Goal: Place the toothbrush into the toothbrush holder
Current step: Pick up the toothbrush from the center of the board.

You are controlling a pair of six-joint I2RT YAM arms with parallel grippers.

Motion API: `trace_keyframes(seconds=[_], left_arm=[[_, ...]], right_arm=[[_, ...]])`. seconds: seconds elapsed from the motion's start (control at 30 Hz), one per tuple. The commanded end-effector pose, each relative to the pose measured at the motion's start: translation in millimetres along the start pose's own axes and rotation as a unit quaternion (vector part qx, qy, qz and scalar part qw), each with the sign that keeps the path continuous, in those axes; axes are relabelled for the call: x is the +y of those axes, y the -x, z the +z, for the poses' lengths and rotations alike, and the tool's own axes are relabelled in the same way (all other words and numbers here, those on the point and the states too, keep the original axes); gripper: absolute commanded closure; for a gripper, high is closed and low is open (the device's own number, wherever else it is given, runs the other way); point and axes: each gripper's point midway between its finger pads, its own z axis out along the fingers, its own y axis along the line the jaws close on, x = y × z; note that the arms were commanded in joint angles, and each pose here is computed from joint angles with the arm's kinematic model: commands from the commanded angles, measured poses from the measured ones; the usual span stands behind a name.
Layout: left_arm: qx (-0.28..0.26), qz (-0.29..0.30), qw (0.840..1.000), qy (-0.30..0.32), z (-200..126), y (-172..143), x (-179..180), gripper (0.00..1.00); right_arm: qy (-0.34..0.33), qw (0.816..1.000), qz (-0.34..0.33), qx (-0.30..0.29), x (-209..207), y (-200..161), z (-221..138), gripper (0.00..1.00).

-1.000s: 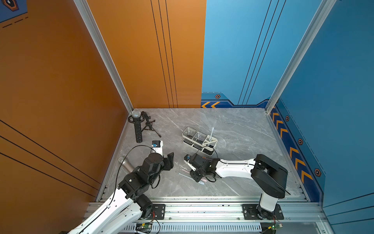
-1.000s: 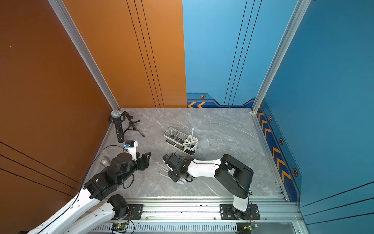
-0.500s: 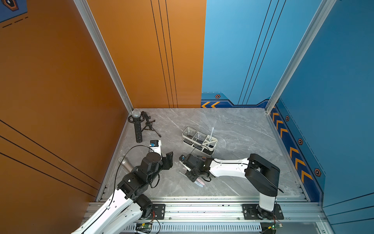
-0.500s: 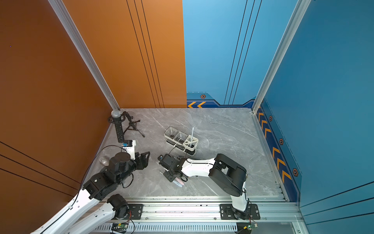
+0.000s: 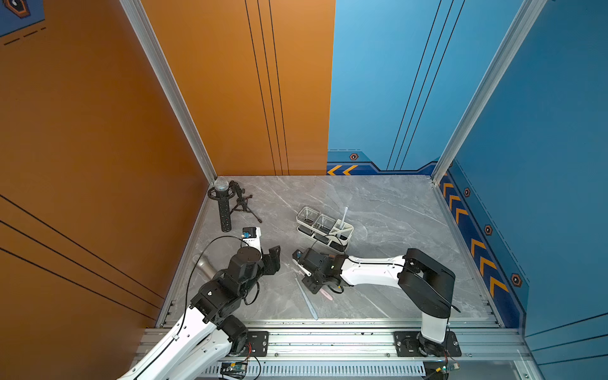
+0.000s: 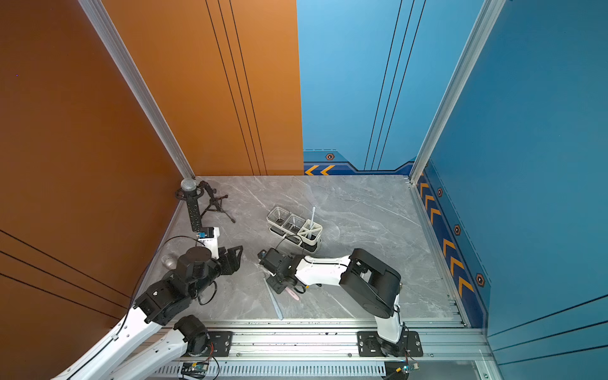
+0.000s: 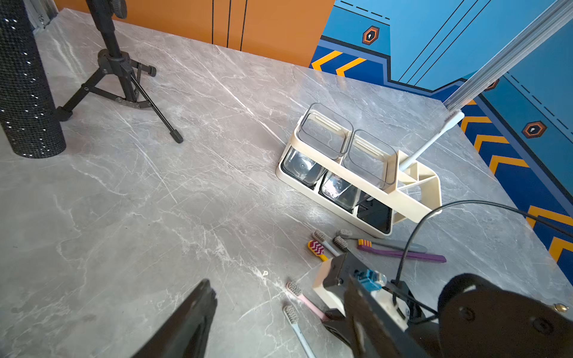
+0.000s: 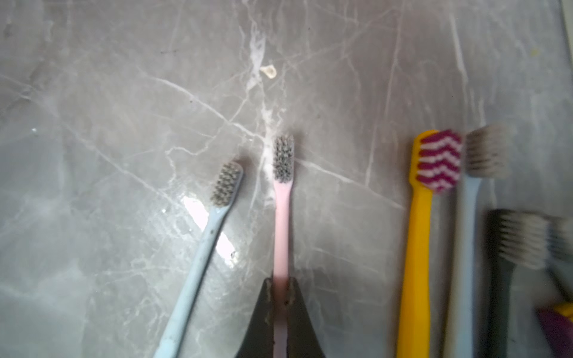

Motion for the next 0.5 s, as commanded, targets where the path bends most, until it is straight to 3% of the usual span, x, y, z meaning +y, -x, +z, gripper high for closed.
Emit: trace_keyframes(seconds=[0.0, 0.3, 0.47], left_arm=[[0.000, -0.009, 1.000, -0.008, 1.0, 3.8, -3.1, 0.31], [0.027, -0.030, 0.999, -0.030, 6.2, -0.3, -13.9, 0.30], [0.051, -0.067, 0.994, -0.075, 15.7, -0.8, -34.6, 0.27]], right_arm=[[-0.028, 0.996, 0.019, 0.080, -22.8, -44.4, 6.2, 1.00], [-0.024, 0.999, 0.039, 0.007, -25.7, -8.5, -26.9, 1.00], [-0.022, 0.998, 0.048, -0.030, -26.3, 6.1, -46.3, 1.00]])
